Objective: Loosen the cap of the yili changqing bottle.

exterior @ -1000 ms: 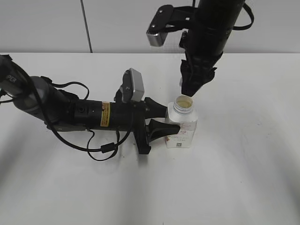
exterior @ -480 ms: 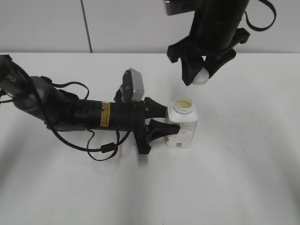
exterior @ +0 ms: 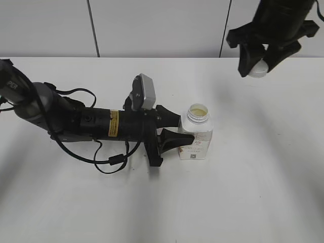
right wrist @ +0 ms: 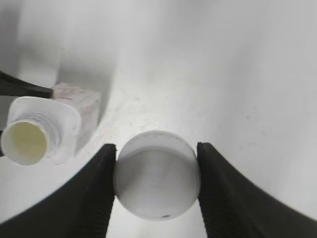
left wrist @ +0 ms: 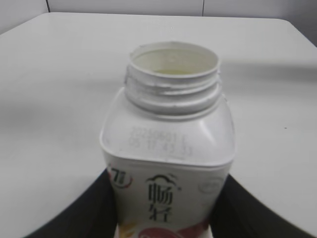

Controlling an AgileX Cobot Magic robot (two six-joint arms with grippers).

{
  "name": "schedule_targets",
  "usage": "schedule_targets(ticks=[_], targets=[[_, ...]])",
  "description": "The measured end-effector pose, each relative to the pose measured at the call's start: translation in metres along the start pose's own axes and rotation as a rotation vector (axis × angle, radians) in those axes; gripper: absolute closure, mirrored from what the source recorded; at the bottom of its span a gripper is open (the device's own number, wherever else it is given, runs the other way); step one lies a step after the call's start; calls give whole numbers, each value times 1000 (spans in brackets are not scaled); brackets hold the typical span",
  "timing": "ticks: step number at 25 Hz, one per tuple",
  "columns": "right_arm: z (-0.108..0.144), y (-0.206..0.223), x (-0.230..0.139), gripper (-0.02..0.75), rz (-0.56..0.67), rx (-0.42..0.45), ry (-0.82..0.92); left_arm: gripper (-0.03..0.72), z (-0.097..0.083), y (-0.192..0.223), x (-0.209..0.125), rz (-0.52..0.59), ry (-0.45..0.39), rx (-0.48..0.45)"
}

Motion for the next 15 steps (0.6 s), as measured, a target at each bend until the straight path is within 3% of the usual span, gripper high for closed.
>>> schedule_targets(ticks=[6, 15], targets=[[-47, 10, -11, 347, 51, -23, 90, 354, 0, 0, 0, -1, 0, -1], [-66, 62, -37, 349, 120, -23, 144, 355, 0, 0, 0, -1, 0, -1]])
Point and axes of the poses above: a point on each arm's last joint axis where the gripper is mounted, y pointing out along that axis toward the gripper, z along the wrist's bending axis when the last joint is at zero, x = y × z, the point moved 5 cm from there along y, pointing out along that axis toward the gripper, and after that the axes turned 6 degrees about y, right-handed, at the moved point
